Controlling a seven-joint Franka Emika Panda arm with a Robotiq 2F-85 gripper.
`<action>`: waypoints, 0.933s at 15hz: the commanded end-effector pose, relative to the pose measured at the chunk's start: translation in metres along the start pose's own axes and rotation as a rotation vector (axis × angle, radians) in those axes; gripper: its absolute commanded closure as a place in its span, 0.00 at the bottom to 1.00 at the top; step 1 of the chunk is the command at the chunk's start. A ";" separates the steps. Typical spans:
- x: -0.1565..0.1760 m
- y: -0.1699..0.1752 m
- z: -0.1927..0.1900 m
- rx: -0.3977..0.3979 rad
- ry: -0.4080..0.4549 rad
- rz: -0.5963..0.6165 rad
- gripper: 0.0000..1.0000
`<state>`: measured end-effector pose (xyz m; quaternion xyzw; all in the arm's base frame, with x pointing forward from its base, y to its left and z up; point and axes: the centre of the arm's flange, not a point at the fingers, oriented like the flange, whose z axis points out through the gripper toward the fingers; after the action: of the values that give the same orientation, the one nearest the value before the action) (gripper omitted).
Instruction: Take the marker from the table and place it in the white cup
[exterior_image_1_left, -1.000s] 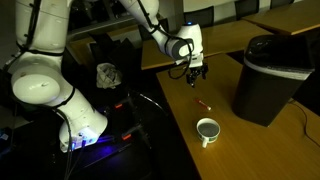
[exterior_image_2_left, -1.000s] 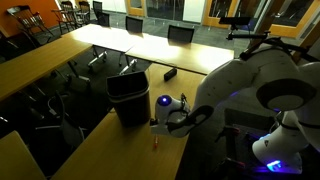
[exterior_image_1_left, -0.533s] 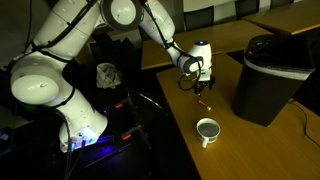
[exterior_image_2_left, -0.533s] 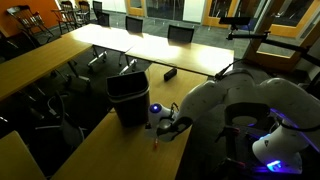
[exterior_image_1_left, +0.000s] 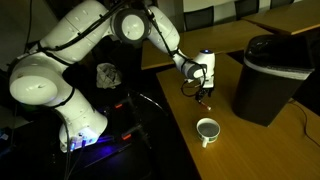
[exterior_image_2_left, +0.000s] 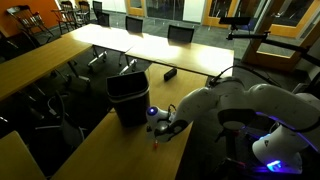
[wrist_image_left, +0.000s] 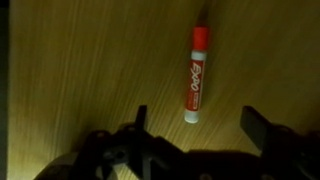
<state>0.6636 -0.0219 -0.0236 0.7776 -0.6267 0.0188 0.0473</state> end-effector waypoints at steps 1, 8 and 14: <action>-0.006 -0.009 0.021 -0.020 -0.029 -0.016 0.00; -0.013 -0.023 0.048 -0.013 -0.018 -0.016 0.31; -0.014 -0.026 0.058 -0.022 -0.021 -0.015 0.76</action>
<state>0.6728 -0.0075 -0.0794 0.7861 -0.6162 0.0124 0.0469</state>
